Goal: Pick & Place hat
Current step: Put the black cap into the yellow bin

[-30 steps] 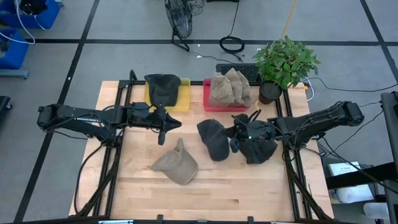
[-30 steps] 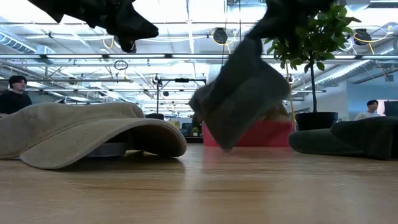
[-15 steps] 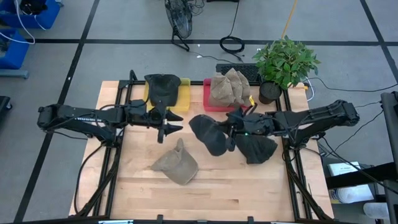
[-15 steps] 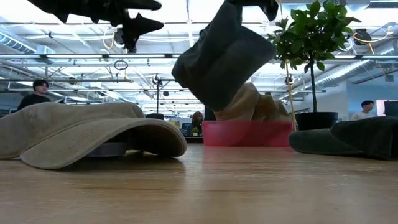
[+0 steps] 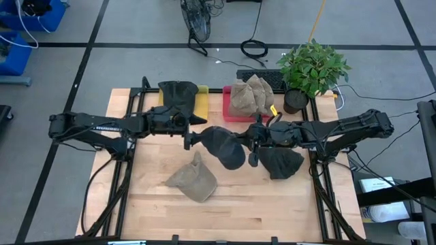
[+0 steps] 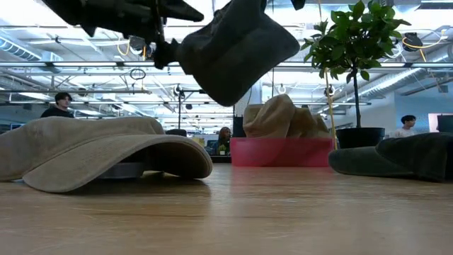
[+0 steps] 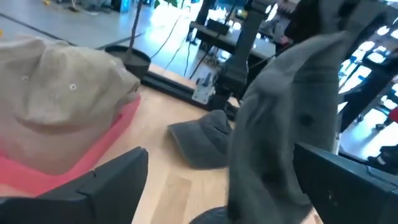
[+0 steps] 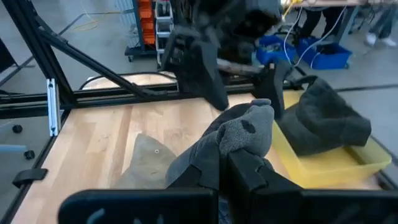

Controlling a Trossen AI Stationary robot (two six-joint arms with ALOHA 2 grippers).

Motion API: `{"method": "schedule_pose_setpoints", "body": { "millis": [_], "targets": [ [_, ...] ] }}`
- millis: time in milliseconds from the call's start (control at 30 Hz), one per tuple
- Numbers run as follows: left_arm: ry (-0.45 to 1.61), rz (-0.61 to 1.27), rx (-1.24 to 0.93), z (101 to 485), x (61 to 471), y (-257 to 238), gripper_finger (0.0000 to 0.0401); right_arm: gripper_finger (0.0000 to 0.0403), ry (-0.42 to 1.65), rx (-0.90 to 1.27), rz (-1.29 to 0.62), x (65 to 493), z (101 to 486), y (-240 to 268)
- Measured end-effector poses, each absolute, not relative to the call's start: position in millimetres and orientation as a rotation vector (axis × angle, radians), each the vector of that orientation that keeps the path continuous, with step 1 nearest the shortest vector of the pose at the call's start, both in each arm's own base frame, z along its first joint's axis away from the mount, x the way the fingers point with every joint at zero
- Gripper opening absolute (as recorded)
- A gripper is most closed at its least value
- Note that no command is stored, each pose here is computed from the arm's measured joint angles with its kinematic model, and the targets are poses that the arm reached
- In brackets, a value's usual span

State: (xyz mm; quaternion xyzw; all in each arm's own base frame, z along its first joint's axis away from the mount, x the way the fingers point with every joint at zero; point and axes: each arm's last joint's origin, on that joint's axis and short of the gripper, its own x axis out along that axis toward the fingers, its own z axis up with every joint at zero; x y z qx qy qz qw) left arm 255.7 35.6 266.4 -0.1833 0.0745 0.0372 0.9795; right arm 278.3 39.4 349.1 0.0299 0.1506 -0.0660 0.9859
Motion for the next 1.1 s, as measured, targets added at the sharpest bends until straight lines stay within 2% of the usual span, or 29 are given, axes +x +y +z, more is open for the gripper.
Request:
{"method": "schedule_pose_setpoints", "body": {
  "millis": [267, 400, 533, 733, 767, 900, 1100],
  "targets": [
    [0.206, -0.061, -0.392, 263.2, 279.4, 37.2, 0.036, 0.0, 0.296, 0.027, -0.145, 279.1, 350.0, 34.5],
    [0.203, -0.06, -0.394, 265.5, 285.2, 38.3, 0.0318, 0.0, 0.315, 0.015, -0.156, 278.4, 348.6, 30.8],
    [0.195, -0.059, -0.386, 268.4, 286.5, 38.0, 0.0224, 0.0007, 0.343, 0.014, -0.179, 276.2, 347.1, 24.8],
    [0.185, -0.029, -0.372, 268.8, 286.6, 39.0, 0.0028, 0.001, 0.421, 0.032, -0.224, 272.5, 340.6, 14.1],
    [0.179, -0.031, -0.371, 269.4, 286.7, 39.0, 0.0018, 0.001, 0.44, 0.046, -0.238, 271.7, 338.8, 11.4],
    [0.163, 0.003, -0.405, 270.5, 286.8, 40.0, 0.0017, 0.0018, 0.527, 0.129, -0.314, 267.1, 330.3, -2.0],
    [0.111, 0.065, -0.426, 284.9, 274.8, 45.6, 0.0012, 0.0072, 0.555, 0.14, -0.308, 265.6, 328.7, -21.2]
  ]
}}
